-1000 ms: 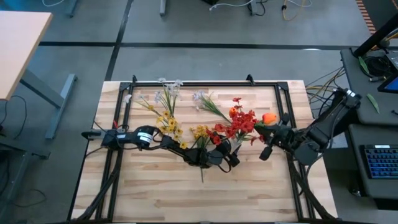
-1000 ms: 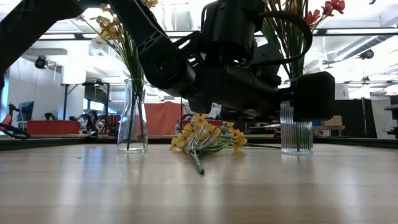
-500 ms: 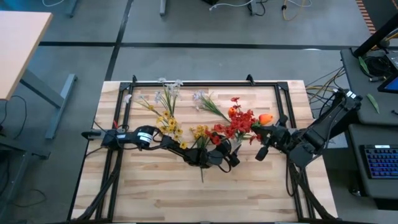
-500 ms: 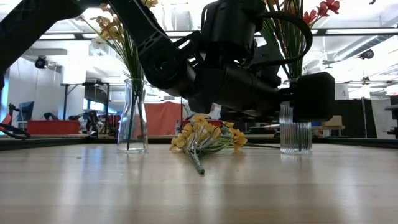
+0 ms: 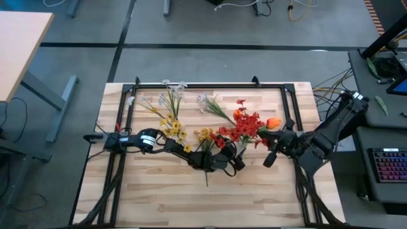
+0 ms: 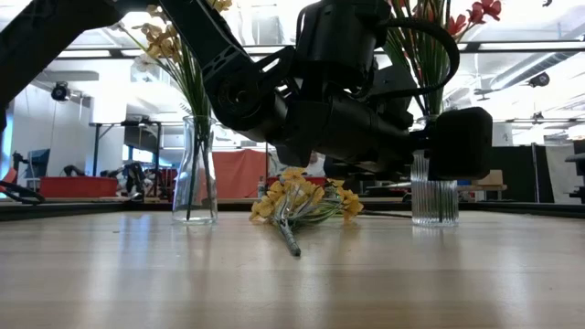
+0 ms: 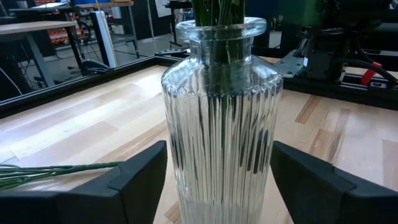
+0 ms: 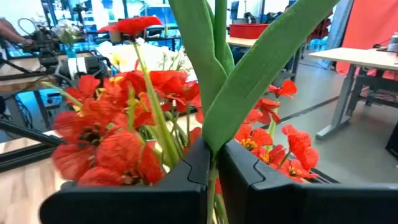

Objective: Sort flowers into vase by color
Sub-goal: Put the orange flower into the right transparent vase

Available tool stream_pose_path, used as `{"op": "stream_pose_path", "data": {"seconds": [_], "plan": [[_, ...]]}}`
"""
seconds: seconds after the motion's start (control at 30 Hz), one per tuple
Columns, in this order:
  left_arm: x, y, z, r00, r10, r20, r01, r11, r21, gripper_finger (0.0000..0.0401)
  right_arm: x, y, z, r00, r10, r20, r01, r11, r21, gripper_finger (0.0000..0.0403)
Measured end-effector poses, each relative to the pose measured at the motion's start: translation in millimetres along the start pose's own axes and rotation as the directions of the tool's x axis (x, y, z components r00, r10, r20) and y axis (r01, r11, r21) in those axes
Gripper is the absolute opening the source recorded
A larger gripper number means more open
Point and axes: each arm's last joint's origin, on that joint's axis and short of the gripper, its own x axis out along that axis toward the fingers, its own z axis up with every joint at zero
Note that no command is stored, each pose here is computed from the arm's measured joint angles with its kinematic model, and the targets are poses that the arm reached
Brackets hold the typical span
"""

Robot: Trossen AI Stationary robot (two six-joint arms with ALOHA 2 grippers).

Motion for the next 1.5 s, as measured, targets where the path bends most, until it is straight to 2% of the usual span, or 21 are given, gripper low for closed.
{"op": "stream_pose_path", "data": {"seconds": [0.13,0.27,0.37,1.0,1.5], "plan": [[0.0,0.0,-0.1,1.0,0.0,-0.001,0.0,1.0,0.001,0.0257,-4.1,1.2,-0.5,1.0,-0.009,0.013,0.009,1.0,-0.007,0.0013],[-0.1,-0.1,-0.1,1.0,-0.001,-0.001,0.001,1.0,0.001,0.025,-4.0,6.1,-8.8,0.997,-0.069,0.037,0.073,0.992,-0.105,0.0013],[-0.3,-0.3,-0.1,1.0,-0.001,-0.001,0.001,1.0,0.001,0.0245,-2.6,10.3,-12.5,0.995,-0.093,0.046,0.098,0.987,-0.129,0.0013],[-0.7,-0.4,-1.7,1.0,0.0,-0.013,0.0,1.0,0.014,0.024,-1.4,12.3,-19.3,0.993,-0.106,0.048,0.111,0.986,-0.125,0.0013],[-0.9,-0.5,-1.9,1.0,0.0,-0.015,0.0,1.0,0.017,0.024,-0.8,13.3,-23.0,0.998,-0.058,0.018,0.06,0.993,-0.101,0.0013]]}}
